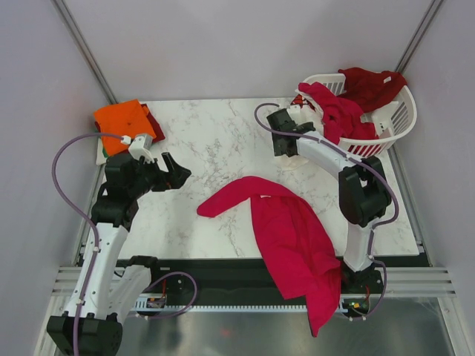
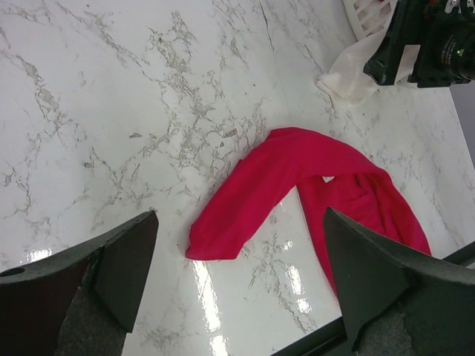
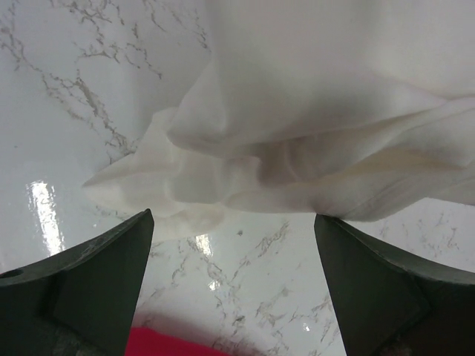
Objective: Fold and stack the t-shirts
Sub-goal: Flatten the tshirt out
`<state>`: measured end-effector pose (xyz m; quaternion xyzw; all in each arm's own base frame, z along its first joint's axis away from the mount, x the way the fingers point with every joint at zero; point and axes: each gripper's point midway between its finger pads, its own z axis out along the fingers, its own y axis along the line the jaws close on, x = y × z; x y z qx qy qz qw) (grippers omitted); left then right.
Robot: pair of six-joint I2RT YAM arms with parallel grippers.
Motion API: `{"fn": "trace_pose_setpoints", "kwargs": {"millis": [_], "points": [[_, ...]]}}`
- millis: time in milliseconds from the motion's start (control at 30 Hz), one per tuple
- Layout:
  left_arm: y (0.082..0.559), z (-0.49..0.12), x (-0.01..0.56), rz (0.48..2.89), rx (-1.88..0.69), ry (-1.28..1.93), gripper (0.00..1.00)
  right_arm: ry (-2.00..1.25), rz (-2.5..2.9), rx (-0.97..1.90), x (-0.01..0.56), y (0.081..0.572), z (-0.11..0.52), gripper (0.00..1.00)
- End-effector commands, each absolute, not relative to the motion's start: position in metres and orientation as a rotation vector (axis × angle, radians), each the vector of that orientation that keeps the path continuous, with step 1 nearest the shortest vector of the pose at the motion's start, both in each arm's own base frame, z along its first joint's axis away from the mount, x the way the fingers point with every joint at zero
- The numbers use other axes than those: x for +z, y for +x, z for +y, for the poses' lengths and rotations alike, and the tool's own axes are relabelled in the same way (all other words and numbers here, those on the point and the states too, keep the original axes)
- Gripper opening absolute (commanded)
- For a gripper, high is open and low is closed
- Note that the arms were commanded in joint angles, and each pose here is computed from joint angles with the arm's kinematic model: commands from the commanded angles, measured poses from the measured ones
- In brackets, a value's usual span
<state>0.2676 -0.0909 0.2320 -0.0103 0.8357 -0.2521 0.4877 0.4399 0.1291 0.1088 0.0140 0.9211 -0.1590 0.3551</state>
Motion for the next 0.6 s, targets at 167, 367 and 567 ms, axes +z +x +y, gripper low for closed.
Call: {"fn": "trace_pose_setpoints", "kwargs": {"millis": [167,367,567], "points": [[0.269,-0.099,0.236,2.026,-0.633,0.049,1.0,0.065,2.298,-0.607,0.1,0.466,0.111,0.98],[0.27,-0.1,0.234,2.033,-0.635,0.051,1.0,0.074,2.248,-0.647,0.093,0.483,0.103,0.9],[0.272,-0.099,0.231,2.043,-0.63,0.047,1.0,0.099,2.196,-0.607,0.102,0.492,0.092,0.23]]}}
